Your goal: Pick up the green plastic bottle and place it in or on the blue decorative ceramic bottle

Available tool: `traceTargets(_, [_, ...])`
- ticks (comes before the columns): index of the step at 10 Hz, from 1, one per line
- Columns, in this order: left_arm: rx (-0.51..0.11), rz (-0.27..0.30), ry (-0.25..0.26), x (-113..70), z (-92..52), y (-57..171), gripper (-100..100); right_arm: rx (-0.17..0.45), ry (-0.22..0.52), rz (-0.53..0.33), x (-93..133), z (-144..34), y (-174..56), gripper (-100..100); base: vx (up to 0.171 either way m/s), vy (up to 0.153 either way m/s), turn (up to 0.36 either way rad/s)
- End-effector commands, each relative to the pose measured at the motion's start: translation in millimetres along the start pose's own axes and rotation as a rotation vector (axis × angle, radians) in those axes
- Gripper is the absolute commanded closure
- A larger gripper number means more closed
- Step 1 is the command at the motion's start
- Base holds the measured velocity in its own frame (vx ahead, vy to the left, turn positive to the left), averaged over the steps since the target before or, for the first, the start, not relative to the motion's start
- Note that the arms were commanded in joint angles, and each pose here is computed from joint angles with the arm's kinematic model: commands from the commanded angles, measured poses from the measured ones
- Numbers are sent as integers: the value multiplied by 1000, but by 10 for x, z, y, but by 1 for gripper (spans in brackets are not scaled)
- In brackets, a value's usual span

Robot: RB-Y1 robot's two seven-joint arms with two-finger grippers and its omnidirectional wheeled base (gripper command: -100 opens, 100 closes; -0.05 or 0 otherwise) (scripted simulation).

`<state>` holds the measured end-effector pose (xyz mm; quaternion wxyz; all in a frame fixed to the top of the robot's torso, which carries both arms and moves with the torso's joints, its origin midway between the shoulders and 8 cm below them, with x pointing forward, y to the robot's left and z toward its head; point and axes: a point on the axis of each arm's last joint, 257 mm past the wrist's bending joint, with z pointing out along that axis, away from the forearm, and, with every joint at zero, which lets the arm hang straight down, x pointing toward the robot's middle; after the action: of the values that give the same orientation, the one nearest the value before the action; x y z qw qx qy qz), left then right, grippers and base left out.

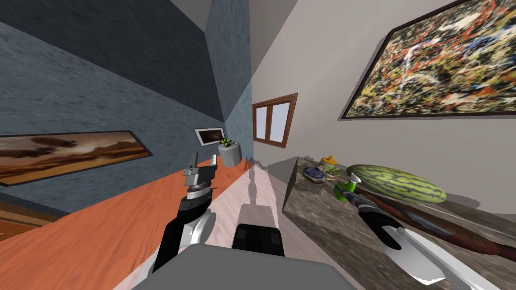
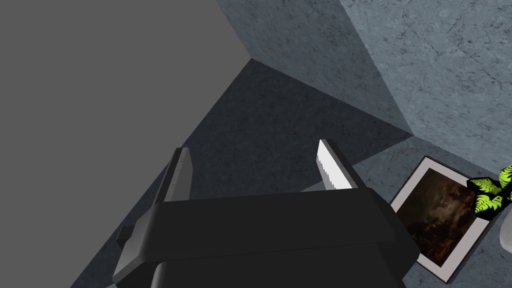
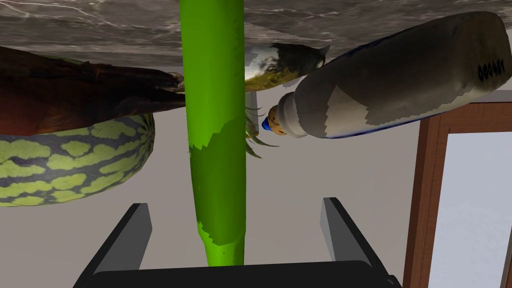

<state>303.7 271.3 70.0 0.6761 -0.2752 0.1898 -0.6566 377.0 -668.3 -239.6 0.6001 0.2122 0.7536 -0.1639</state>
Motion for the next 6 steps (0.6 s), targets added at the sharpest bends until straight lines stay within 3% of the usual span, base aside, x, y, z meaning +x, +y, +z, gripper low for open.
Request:
traceTargets(1, [0, 0, 0, 0, 0, 0, 0, 5, 1, 20, 6, 15, -30, -100, -17, 11, -20])
traceTargets(6, [0, 0, 0, 0, 0, 0, 0, 46, 5, 19, -25, 118, -339, -100, -34, 27, 90])
